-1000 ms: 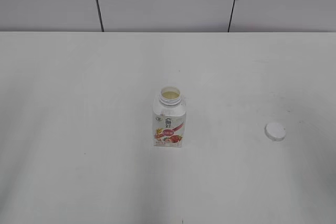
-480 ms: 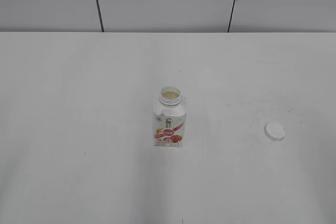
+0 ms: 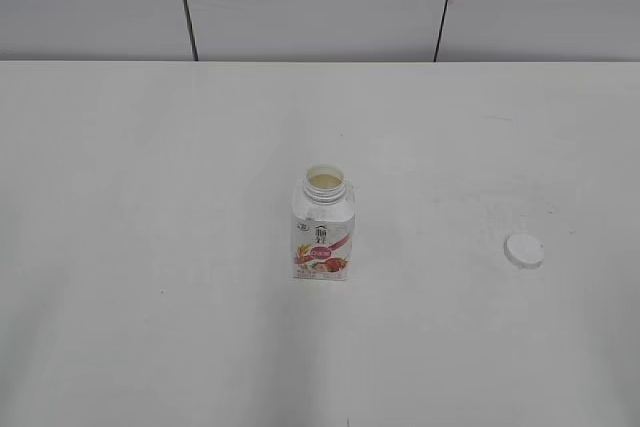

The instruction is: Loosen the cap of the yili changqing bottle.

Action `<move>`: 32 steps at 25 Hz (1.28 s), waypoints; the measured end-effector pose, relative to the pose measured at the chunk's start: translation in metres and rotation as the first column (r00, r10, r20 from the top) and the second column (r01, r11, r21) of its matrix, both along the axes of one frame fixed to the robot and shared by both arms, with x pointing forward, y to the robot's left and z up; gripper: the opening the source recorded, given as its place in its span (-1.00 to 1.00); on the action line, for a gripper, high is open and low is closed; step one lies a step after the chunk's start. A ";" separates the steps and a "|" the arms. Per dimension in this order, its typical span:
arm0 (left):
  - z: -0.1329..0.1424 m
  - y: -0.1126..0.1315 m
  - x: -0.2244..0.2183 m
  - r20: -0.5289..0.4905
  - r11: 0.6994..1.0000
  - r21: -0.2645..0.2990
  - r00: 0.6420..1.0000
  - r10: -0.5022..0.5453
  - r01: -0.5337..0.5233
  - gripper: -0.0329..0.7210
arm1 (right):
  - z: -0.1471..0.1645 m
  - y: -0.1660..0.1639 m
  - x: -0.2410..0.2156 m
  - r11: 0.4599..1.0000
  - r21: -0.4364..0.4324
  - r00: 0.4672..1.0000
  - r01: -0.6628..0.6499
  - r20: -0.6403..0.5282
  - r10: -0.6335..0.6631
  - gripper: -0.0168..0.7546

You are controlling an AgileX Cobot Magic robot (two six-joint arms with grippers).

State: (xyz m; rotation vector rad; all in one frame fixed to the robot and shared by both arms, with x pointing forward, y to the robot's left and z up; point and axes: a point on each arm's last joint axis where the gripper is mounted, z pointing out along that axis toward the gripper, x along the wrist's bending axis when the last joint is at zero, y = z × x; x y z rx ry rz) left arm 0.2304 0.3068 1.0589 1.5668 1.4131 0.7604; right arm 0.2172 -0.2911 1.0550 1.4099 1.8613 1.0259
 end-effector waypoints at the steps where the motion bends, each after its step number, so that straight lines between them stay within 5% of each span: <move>1: -0.001 -0.001 0.001 -0.001 1.000 0.004 1.000 -0.008 0.008 0.60 | 0.000 0.000 0.000 1.000 -0.001 1.000 0.001 0.001 -0.001 0.37; 15: -0.001 -0.002 0.001 0.008 1.000 0.007 1.000 -0.027 0.027 0.59 | -0.002 -0.006 0.012 0.997 -0.045 0.995 0.059 0.088 -0.055 0.37; 25: -0.001 -0.004 0.000 0.008 0.986 0.009 0.986 0.166 -0.166 0.57 | -0.002 -0.006 0.012 0.991 -0.049 0.989 0.124 0.089 -0.119 0.37; 32: -0.001 -0.004 0.000 0.009 0.982 0.009 0.982 0.187 -0.188 0.55 | -0.002 -0.005 0.012 0.984 -0.051 0.982 0.172 0.090 -0.167 0.37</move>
